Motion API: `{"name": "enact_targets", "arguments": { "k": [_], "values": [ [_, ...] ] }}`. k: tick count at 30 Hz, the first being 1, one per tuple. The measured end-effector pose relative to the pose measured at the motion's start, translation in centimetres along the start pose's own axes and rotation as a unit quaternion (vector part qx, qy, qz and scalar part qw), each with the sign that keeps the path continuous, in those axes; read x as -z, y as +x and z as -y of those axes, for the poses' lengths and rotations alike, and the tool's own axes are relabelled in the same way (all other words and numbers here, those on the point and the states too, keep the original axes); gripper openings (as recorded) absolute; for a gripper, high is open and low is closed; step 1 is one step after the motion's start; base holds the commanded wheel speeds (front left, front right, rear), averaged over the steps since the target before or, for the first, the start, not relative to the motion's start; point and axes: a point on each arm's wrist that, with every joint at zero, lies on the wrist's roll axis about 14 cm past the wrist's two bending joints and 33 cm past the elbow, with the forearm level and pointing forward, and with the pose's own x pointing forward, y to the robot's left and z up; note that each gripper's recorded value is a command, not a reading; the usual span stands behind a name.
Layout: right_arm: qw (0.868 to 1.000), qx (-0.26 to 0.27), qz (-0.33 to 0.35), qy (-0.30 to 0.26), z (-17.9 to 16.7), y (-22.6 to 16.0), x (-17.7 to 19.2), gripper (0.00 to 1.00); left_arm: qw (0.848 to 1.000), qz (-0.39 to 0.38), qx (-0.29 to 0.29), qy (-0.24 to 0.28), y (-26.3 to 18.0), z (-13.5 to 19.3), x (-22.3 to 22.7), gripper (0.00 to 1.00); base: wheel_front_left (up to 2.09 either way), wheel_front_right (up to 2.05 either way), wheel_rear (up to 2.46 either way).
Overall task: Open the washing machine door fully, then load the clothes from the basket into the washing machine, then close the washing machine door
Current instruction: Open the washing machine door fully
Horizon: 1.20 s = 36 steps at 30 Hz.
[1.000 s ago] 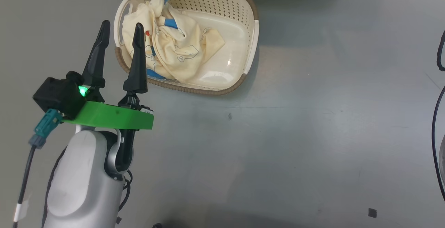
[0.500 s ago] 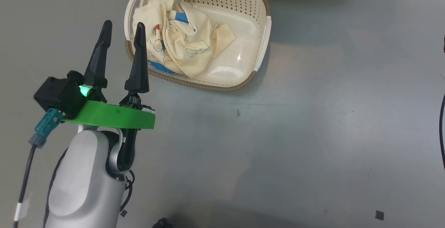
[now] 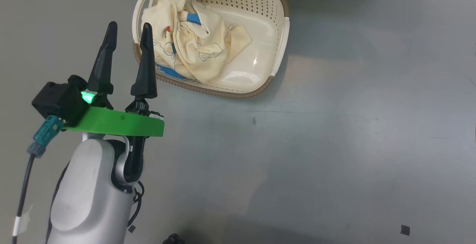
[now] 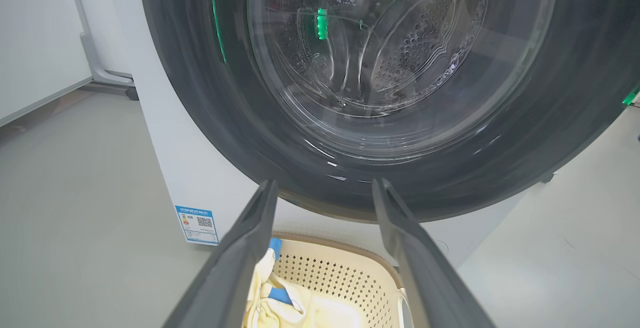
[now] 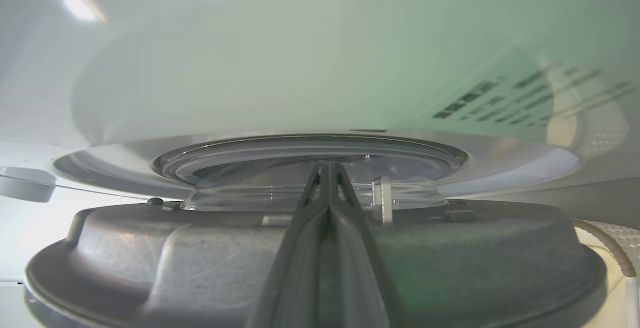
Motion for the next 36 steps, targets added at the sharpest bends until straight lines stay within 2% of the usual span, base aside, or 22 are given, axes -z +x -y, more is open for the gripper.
{"name": "enact_targets", "arguments": {
  "k": [7,20,36],
  "values": [
    [0.999,-0.021,-0.037,-0.002,-0.7,-0.4,1.7,0.0,1.0,0.005,0.003,0.001,0.1,0.3,-0.4,1.0,0.0,0.0,0.0],
    [0.994,-0.047,-0.097,0.032,-0.3,-2.7,6.8,0.0,1.0,0.02,0.011,0.001,-0.2,1.2,-1.8,1.0,0.0,0.0,0.0],
    [0.988,-0.047,-0.139,0.053,-0.9,-5.9,12.9,0.0,1.0,0.024,0.003,-0.006,-3.0,1.4,-3.0,1.0,0.0,0.0,0.0]
  ]
}}
